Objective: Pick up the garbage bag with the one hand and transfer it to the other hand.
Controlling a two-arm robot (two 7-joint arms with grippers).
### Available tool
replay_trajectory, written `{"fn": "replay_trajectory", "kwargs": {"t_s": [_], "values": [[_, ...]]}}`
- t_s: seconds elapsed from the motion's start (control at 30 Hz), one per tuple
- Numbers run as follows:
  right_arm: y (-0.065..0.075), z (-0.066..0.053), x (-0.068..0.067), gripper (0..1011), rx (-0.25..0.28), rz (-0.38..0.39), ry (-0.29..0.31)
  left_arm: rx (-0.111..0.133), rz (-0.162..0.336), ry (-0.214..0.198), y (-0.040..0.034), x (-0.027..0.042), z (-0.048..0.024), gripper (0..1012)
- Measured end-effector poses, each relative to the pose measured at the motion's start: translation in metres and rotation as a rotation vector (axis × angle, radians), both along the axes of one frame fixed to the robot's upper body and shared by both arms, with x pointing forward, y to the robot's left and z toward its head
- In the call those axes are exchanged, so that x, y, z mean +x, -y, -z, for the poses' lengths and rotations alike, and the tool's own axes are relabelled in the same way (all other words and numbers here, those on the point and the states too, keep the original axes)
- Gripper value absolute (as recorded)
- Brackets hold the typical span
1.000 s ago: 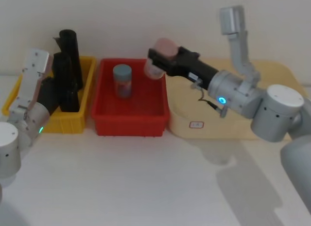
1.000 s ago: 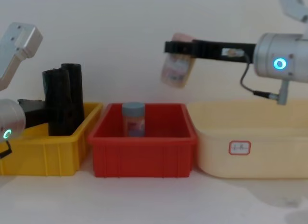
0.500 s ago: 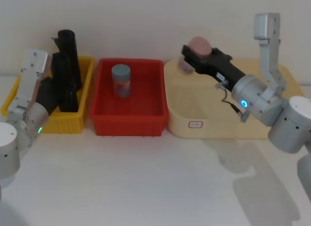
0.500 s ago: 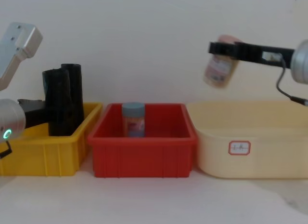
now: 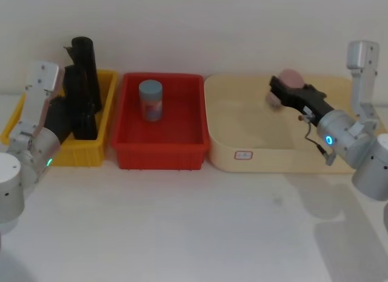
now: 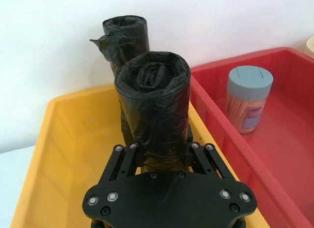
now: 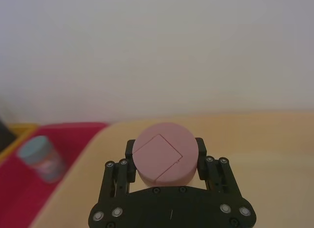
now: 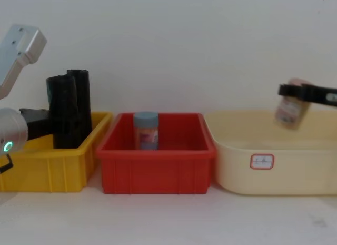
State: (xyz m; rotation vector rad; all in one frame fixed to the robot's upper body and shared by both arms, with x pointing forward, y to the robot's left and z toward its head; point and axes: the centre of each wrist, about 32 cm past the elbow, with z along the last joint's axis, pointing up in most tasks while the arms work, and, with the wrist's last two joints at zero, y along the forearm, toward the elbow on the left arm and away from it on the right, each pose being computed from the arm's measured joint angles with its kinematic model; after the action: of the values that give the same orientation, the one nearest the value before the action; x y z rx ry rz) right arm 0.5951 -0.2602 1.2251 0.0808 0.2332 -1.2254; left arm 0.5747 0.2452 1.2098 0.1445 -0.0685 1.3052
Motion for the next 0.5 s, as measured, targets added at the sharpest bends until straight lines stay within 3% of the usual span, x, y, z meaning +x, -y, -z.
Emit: {"fn": "replay_trajectory", "kwargs": {"t_s": [0.27,0.5], "values": [[0.018,0.012,0.006,668,0.009,0.094,-0.045,0.000,0.000,0.000,0.0000,0.0000,0.0000,402],[0.027,0.018,0.008,886,0.015,0.136,-0.061,0.000,0.000,0.000,0.0000,0.0000,0.0000,402]]}}
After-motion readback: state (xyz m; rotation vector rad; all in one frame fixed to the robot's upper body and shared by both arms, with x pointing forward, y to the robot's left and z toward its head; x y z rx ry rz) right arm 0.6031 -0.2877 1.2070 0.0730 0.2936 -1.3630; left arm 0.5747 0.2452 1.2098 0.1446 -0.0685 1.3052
